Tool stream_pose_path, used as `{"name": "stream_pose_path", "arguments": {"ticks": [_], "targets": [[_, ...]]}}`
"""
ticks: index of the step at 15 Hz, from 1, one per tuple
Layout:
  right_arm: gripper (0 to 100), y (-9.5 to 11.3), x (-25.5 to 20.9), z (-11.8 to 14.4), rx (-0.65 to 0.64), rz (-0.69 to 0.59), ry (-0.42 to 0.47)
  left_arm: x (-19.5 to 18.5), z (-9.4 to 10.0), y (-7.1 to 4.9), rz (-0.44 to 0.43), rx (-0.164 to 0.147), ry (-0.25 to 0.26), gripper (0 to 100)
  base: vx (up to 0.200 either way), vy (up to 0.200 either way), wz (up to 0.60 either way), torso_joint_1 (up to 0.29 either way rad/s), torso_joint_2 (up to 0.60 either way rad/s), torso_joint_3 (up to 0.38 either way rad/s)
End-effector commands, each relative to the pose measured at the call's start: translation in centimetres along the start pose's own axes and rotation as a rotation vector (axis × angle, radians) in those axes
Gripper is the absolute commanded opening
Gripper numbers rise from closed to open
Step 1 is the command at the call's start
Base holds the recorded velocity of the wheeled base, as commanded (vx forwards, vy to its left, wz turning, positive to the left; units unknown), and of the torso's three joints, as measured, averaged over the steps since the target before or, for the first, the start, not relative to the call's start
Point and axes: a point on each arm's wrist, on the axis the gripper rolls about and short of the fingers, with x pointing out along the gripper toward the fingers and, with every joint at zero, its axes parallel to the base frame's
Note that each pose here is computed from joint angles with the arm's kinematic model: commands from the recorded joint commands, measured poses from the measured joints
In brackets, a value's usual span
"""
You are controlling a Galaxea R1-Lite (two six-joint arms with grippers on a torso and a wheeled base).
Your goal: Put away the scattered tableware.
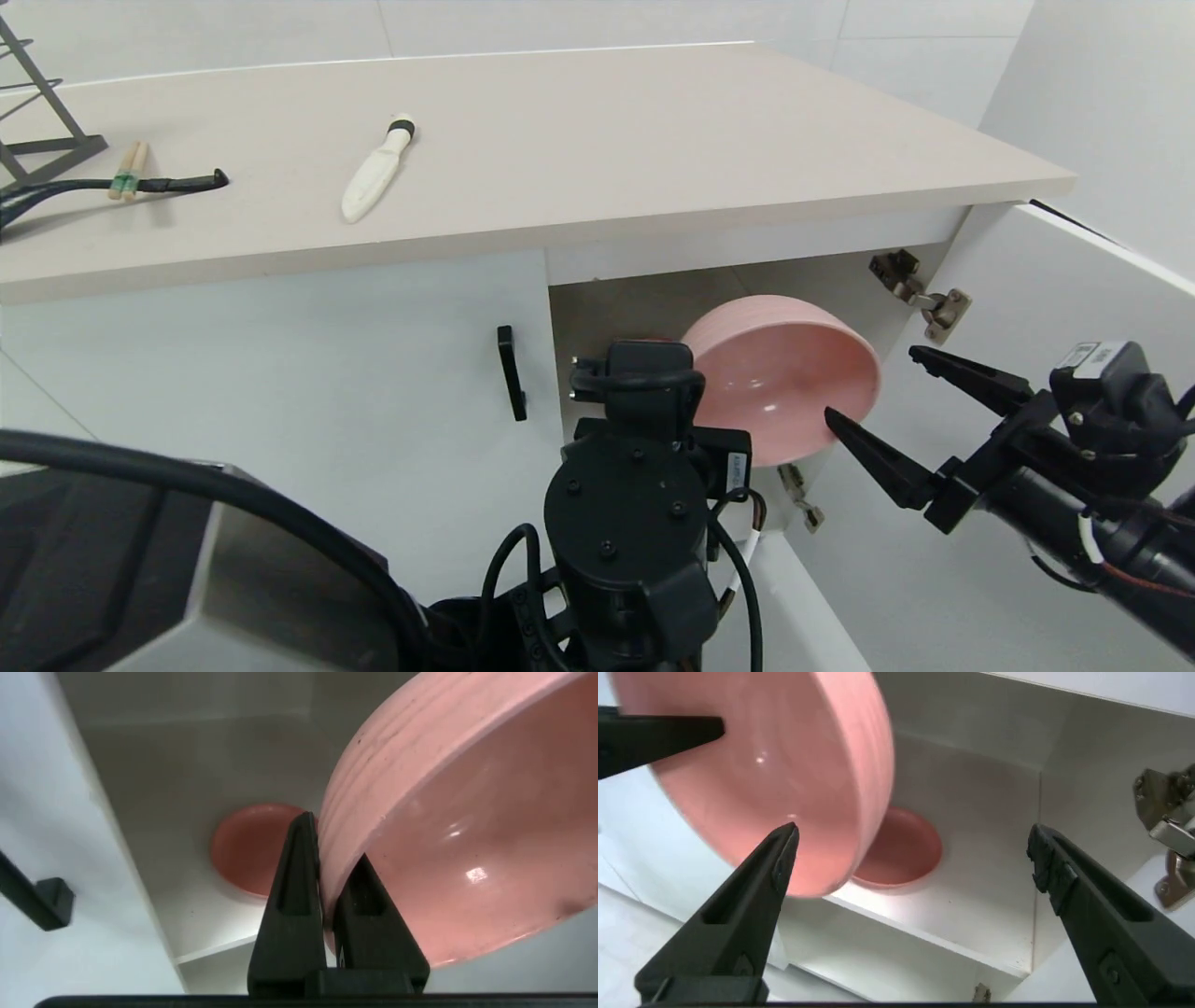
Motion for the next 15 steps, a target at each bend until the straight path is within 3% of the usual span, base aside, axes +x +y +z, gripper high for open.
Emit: {"name": "stream_pose_path", "arguments": {"ticks": [1,10,14,15], "targets": [[100,0.1,0.2,0.0,-0.001,0.005,-0.004,-0.2,-0.1,-0.2,-0.007,0.0,0.002,0,0.0,0.0,0.0,0.0,0.0,0.0],[100,0.0,0.2,0.6,-0.004,0.001,-0.034,-0.6,-0.2,-1.3,-0.037,-0.015,-0.006,0,0.0,0.0,0.0,0.0,0.0,0.0],[100,0.0,0.0,0.7,-0.007,0.002,-0.036,-1.1,0.2,-1.7,-0.086,-0.052,-0.034,0,0.0,0.0,0.0,0.0,0.0,0.0],[0,0.2,-0.2,0.6,-0.007,0.011,-0.03,-1.1,0.0,-1.8,-0.086,-0.051,-0.033,0,0.0,0.0,0.0,0.0,0.0,0.0]]}}
